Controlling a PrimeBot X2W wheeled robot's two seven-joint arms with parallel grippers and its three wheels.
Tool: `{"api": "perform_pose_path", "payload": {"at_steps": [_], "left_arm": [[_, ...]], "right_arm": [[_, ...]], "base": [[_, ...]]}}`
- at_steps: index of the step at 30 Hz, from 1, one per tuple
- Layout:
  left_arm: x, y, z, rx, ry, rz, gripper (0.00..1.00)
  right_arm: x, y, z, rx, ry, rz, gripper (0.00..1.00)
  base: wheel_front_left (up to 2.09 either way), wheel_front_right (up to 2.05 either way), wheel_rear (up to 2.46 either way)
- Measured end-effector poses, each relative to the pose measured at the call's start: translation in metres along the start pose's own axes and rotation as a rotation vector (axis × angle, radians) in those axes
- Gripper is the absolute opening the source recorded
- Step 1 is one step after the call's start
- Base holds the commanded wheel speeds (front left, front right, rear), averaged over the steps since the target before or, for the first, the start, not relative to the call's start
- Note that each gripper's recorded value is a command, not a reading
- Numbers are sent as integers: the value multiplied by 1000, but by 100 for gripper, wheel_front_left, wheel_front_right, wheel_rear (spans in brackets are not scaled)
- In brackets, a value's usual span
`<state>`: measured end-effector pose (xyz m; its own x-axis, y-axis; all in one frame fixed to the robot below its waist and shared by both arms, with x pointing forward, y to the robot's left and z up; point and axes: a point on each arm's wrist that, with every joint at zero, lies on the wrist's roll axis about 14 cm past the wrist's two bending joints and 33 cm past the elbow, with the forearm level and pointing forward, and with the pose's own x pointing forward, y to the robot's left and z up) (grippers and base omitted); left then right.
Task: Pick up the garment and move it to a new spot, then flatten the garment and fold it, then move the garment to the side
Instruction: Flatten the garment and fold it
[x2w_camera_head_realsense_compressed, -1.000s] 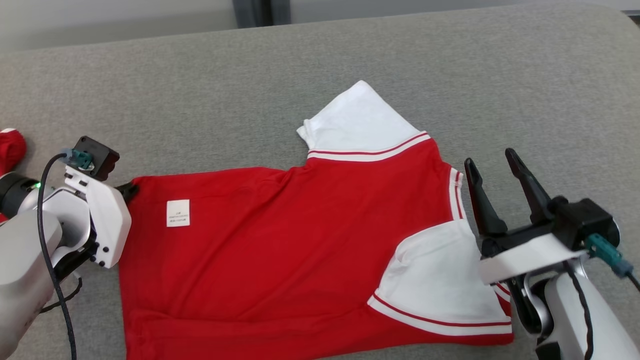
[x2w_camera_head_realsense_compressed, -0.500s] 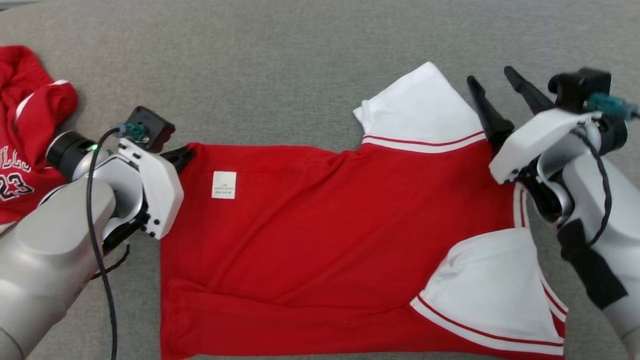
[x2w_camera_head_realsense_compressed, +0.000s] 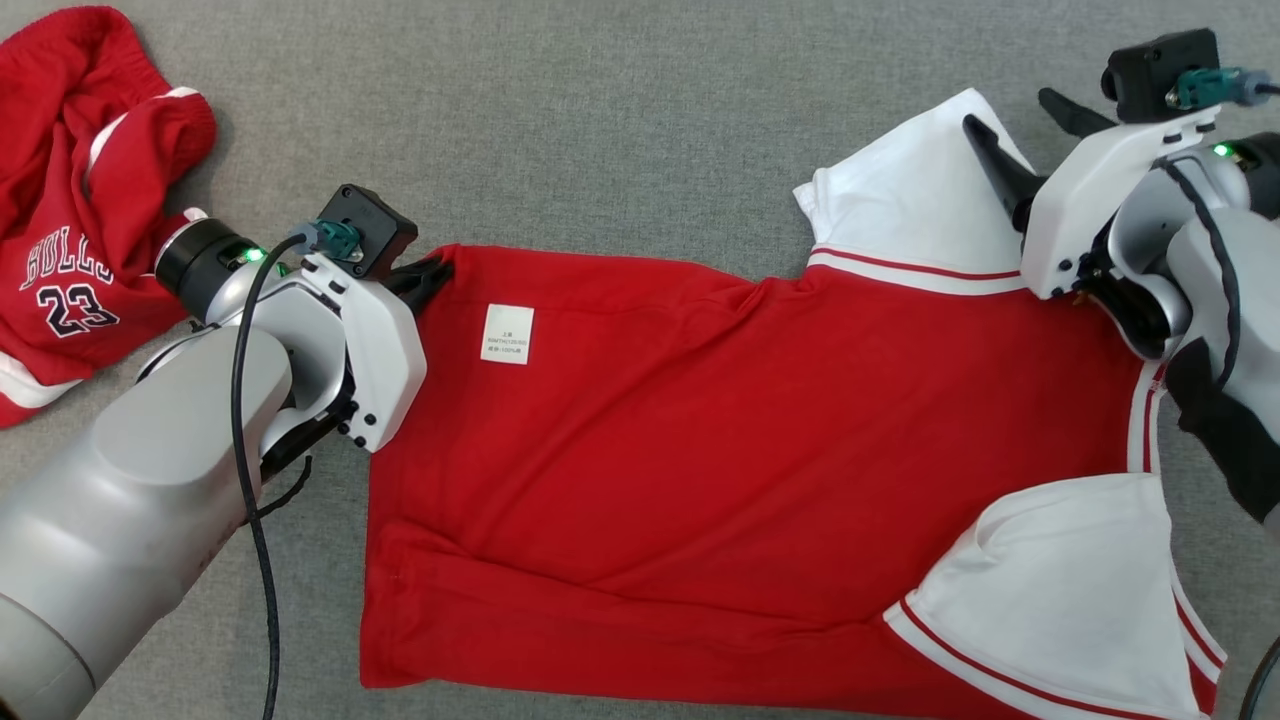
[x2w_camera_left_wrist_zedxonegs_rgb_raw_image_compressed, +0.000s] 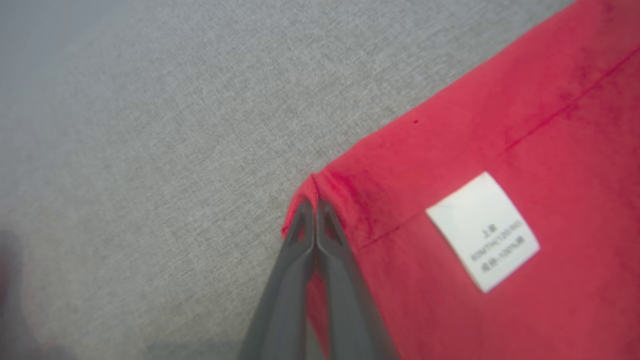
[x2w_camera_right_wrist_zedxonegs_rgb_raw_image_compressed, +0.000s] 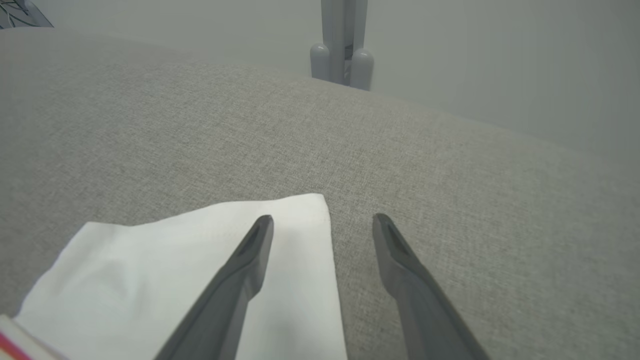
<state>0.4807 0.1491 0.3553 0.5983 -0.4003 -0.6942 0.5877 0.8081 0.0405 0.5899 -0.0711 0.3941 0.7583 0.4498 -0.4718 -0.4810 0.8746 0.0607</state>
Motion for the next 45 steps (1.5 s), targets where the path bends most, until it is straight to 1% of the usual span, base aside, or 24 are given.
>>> {"api": "perform_pose_path", "payload": {"at_steps": [3, 8, 13, 17, 25, 26, 27, 28, 32, 38, 45], "left_arm": [[3, 0, 0, 4, -1, -2, 0], [7, 3, -2, 7, 1, -3, 0], [8, 3, -2, 6, -4, -3, 0], [9, 4, -2, 7, -7, -1, 0], [10, 3, -2, 9, -12, -1, 0], [10, 3, -2, 9, -12, -1, 0], [10, 3, -2, 8, -12, -1, 0], [11, 3, -2, 8, -11, -1, 0], [11, 3, -2, 8, -13, -1, 0], [8, 4, 0, 10, -23, 7, 0], [1, 6, 4, 23, -47, 27, 0]], "right_arm": [[7, -5, -1, -12, 25, -4, 100], [19, -8, 4, 7, 36, -6, 100], [27, -1, -1, 16, 68, 15, 100], [27, 3, -11, -18, 128, 28, 100], [25, 1, -14, -12, 157, 28, 100], [25, 1, -15, -7, 164, 29, 53], [26, 1, -15, -6, 167, 29, 14], [26, 1, -15, -6, 171, 30, 0], [26, 6, -15, 0, 169, 48, 0], [22, 5, -9, 2, 140, 48, 0], [9, -2, 5, -11, 54, 30, 0]], "base": [[0, 0, 0], [0, 0, 0], [0, 0, 0], [0, 0, 0], [0, 0, 0], [0, 0, 0], [0, 0, 0], [0, 0, 0], [0, 0, 0], [0, 0, 0], [0, 0, 0]]}}
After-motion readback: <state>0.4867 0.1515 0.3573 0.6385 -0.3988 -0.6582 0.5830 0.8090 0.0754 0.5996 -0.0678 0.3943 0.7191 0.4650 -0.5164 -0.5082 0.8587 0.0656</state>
